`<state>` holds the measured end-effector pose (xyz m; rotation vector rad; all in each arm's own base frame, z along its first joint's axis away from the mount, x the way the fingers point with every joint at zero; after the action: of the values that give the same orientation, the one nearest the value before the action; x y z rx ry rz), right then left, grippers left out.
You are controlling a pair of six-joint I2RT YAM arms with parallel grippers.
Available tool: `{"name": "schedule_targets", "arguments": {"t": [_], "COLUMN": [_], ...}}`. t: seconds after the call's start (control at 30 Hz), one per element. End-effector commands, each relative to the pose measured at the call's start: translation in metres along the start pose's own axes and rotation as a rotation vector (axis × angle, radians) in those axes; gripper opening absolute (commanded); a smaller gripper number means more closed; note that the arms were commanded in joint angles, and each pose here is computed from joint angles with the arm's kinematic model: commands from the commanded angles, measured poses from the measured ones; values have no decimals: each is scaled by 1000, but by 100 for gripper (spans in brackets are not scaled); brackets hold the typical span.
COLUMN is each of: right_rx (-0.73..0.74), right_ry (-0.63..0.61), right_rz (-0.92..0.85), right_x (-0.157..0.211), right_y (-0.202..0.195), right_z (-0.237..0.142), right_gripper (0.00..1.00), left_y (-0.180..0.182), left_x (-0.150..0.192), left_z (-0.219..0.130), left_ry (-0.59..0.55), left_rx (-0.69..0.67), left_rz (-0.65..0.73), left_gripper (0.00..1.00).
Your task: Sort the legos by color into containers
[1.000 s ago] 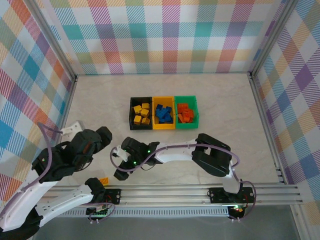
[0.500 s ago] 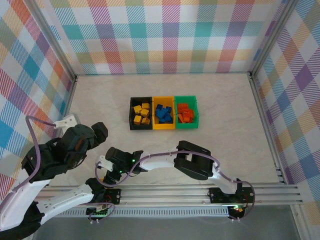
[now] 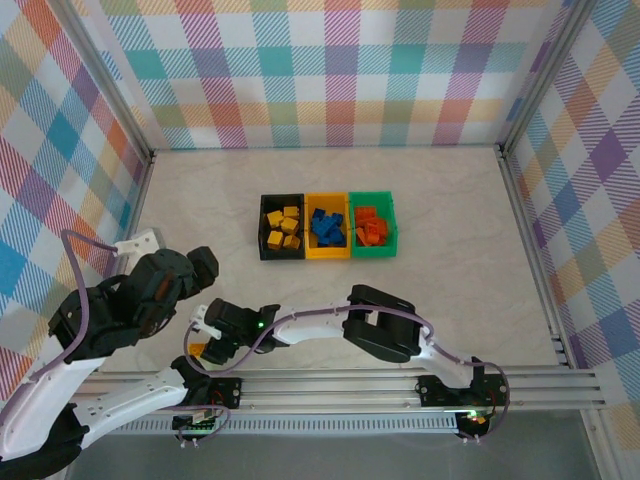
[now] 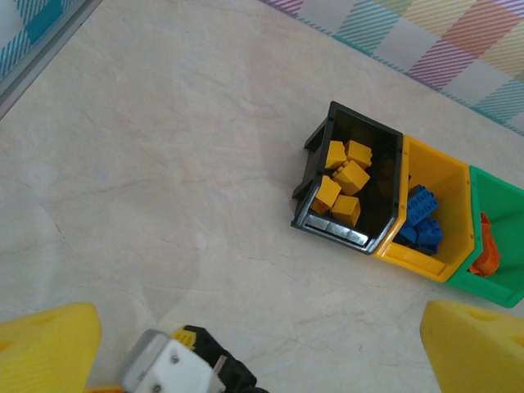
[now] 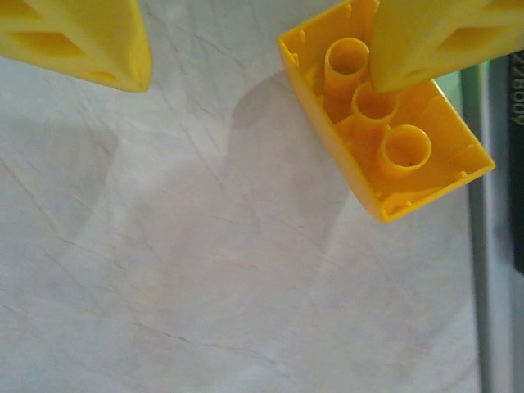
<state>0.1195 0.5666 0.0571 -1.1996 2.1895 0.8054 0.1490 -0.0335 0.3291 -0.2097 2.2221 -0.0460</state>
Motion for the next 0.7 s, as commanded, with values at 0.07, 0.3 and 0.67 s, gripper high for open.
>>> {"name": "schedule_targets", "arguments": {"t": [0.07, 0.3, 0.67], "right_rx": [272, 436, 128], "right_ry": [133, 96, 39], "right_rz": [88, 218, 247], "right_x": [58, 78, 51], "right_y": [-74, -121, -73], "right_z": [-18, -67, -101], "right_gripper": [70, 71, 86], "left_y": [3, 0, -2], "left_x": [4, 6, 12], "left_z": [5, 8, 13], "left_ry": [2, 5, -32], "left_rx": [-25, -19, 34], "left_rz": [29, 37, -3], "left_gripper": [100, 100, 100]}}
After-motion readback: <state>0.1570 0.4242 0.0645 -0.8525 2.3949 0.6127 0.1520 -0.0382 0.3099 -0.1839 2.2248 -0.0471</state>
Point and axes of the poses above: each hand's point on the last joint's axis, 136 mm out from that joint toward the fingers, its own z axis out along the fingers, its own y axis along the line the jaws close on, x = y × z, the point moved 3 cm from there along -z, back along the fingers, and after that the axes turned 15 degrees about z, right-handed, at the moved point
